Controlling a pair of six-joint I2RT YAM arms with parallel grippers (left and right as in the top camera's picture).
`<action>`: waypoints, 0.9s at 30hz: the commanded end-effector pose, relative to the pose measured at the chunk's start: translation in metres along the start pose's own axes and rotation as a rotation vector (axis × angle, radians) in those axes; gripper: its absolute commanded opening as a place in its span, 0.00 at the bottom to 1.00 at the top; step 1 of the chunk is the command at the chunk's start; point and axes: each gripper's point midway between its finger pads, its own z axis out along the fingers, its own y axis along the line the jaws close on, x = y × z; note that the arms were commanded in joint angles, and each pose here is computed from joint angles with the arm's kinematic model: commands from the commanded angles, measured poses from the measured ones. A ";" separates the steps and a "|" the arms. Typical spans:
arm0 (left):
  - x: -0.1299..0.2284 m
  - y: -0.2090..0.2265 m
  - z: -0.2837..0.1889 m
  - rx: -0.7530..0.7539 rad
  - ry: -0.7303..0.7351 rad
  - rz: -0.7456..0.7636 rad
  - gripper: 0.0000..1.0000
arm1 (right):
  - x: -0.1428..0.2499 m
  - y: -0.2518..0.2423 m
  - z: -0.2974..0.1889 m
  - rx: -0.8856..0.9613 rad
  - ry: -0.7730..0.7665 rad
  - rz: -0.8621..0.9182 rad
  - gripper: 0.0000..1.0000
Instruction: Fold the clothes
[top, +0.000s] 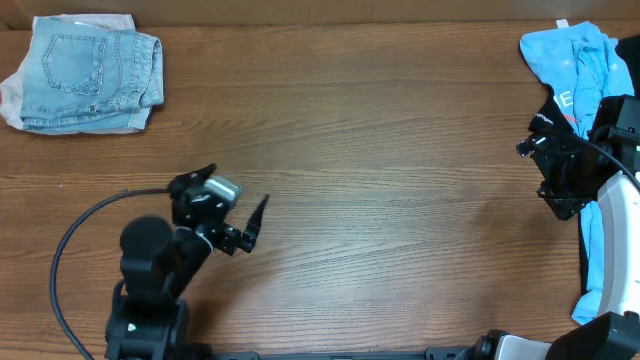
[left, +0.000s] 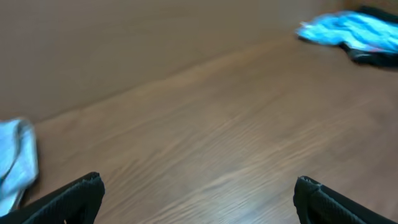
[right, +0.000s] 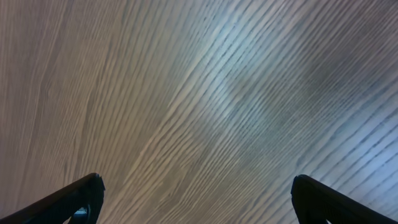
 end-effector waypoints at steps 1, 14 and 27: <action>0.030 0.022 0.001 -0.140 0.006 -0.135 1.00 | -0.006 0.006 -0.007 -0.024 -0.023 -0.007 1.00; 0.058 0.034 -0.028 -0.311 -0.269 -0.075 1.00 | -0.006 0.006 -0.007 -0.024 -0.023 -0.007 1.00; 0.084 0.044 -0.035 -0.371 -0.189 -0.101 1.00 | -0.006 0.006 -0.007 -0.024 -0.023 -0.007 1.00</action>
